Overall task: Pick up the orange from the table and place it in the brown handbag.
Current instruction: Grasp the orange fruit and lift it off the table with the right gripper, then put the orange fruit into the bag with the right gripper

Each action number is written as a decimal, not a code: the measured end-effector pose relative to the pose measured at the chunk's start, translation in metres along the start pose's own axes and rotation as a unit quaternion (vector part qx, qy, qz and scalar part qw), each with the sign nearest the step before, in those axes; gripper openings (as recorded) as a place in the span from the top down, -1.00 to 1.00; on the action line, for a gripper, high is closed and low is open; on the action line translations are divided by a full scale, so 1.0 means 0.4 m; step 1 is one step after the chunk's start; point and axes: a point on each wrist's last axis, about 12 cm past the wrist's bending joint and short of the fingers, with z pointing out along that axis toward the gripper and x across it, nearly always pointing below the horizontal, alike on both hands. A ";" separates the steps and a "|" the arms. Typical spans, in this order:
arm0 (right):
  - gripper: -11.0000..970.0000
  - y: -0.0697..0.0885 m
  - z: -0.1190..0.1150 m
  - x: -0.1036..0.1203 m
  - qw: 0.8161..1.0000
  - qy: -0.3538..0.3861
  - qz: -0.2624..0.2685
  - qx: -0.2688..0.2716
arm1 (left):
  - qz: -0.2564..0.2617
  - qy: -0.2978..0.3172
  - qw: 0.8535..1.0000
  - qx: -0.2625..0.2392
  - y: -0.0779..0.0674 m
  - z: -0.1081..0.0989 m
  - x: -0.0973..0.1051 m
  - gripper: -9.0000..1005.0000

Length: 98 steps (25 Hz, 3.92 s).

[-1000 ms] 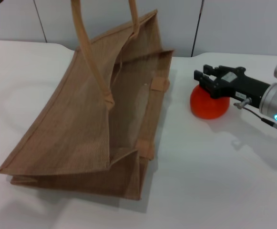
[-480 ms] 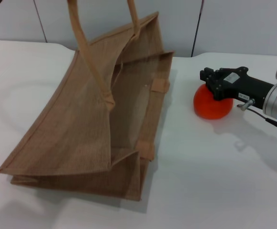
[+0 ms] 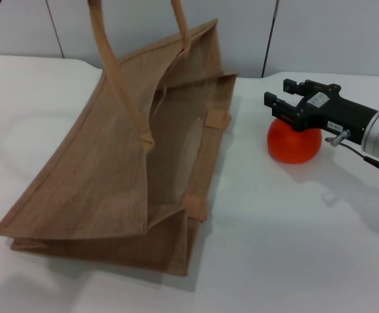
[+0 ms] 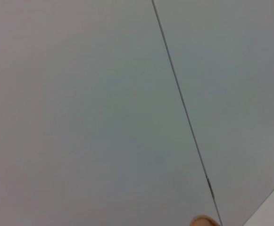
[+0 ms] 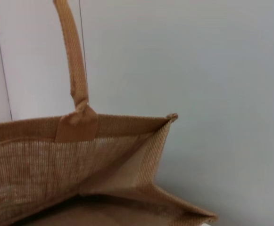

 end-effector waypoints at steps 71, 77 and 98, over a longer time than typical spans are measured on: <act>-0.16 -0.017 0.022 0.058 0.993 0.101 0.049 0.048 | 0.002 0.008 1.000 0.001 0.003 0.024 0.002 0.74; 0.00 -0.023 0.023 0.045 0.993 0.094 0.044 0.048 | 0.002 0.012 1.000 -0.001 0.005 0.026 0.005 0.74; 0.29 0.090 0.032 -0.105 0.996 -0.006 -0.031 -0.087 | 0.013 -0.006 1.000 -0.015 0.016 0.030 -0.014 0.74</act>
